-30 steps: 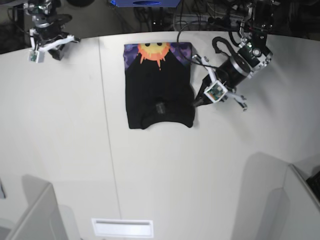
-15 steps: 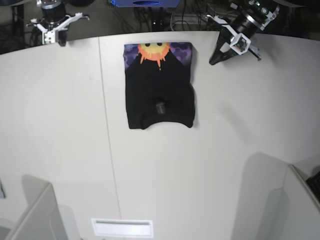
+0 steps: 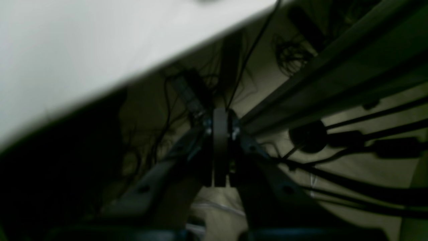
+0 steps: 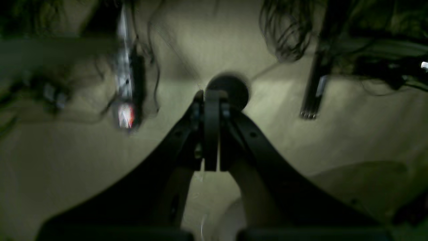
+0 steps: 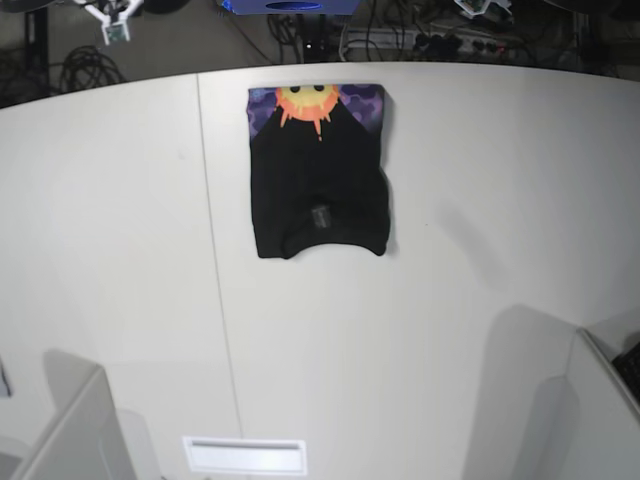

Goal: Fold the T-shirt properly

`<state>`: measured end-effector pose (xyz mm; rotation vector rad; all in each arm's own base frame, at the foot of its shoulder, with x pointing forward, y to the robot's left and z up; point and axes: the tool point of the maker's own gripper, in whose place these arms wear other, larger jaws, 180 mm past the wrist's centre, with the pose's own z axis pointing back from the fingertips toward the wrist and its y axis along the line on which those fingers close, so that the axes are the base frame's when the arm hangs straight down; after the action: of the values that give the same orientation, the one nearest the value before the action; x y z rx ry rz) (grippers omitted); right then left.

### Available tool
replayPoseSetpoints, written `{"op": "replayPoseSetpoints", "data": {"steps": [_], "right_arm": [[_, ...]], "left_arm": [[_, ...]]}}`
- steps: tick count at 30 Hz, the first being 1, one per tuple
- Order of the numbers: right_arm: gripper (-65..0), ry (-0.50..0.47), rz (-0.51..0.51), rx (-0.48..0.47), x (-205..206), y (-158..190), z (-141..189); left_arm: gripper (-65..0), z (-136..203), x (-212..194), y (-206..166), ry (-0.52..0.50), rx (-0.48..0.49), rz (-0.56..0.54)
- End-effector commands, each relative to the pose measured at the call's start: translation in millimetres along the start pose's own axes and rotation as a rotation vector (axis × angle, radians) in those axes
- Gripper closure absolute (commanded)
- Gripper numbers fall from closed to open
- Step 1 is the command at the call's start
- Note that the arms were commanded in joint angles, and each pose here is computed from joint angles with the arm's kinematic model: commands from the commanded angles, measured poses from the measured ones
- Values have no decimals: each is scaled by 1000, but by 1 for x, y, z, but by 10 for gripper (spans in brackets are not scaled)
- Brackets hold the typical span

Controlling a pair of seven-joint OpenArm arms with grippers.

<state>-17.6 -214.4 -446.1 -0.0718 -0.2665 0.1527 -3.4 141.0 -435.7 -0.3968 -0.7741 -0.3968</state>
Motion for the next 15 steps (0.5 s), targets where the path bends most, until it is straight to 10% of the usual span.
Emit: {"op": "replayPoseSetpoints", "data": {"steps": [1,15], "right_arm": [[0,20,21,44,-10,12,-1],[0,236,44,248,-93,72,-102]], "left_arm": [[0,7,-10,-4,16,-5,31],[0,-39,-131,11,241,110,326]]}}
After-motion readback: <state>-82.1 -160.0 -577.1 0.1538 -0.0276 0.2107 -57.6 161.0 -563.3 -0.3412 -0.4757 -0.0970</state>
